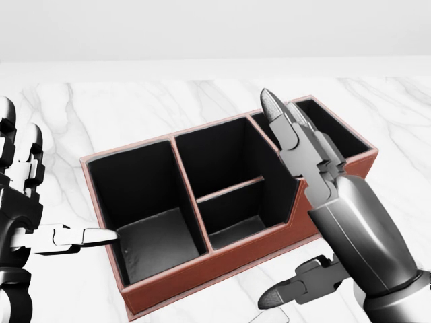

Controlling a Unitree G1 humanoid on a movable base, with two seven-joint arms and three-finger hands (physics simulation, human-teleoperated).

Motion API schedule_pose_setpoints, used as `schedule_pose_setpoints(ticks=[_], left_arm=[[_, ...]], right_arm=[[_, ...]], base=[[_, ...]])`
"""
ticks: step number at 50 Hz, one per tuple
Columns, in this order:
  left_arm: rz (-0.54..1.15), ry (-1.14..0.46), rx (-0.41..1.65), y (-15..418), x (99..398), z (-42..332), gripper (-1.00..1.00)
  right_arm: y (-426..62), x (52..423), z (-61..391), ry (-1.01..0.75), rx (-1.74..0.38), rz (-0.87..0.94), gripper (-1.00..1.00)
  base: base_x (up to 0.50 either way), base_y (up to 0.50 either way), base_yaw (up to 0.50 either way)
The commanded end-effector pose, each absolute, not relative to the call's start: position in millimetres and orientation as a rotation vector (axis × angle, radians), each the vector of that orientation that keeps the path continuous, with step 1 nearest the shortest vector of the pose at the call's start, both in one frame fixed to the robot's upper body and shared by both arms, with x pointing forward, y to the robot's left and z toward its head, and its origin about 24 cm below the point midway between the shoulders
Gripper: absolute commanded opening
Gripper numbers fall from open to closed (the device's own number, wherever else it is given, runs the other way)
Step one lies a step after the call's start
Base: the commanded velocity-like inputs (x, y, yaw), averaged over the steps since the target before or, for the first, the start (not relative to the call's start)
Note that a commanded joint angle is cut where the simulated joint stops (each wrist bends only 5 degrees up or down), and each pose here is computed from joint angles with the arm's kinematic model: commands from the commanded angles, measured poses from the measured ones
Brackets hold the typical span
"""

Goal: Pick up the book and place it in the front compartment of the caddy.

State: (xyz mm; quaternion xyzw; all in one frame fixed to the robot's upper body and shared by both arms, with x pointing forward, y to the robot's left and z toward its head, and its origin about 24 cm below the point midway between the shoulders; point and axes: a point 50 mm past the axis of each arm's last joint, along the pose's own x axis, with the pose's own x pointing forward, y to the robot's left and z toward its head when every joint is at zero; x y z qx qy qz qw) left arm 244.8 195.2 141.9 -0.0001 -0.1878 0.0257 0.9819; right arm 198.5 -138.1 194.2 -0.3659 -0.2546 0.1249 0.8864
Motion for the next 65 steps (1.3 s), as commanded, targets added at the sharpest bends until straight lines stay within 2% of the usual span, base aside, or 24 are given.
schedule_pose_setpoints(ticks=[1, 19, 35, 65], left_arm=[[0.052, -0.373, 0.000, 195.4, 245.9, 140.9, 1.00], [0.052, -0.369, 0.000, 195.4, 245.7, 140.0, 1.00], [0.054, -0.371, 0.000, 195.6, 246.0, 140.6, 1.00], [0.052, -0.351, 0.000, 195.0, 248.4, 136.4, 1.00]], right_arm=[[-135.4, 191.7, 184.4, -0.458, -0.827, 0.280, 1.00], [-132.4, 185.6, 188.6, -0.438, -0.916, 0.305, 1.00], [-128.4, 184.3, 168.4, -0.346, -0.882, 0.342, 1.00], [-125.7, 176.7, 158.8, -0.283, -0.907, 0.384, 1.00]], base=[[0.00, 0.00, 0.00], [0.00, 0.00, 0.00], [0.00, 0.00, 0.00], [0.00, 0.00, 0.00]])
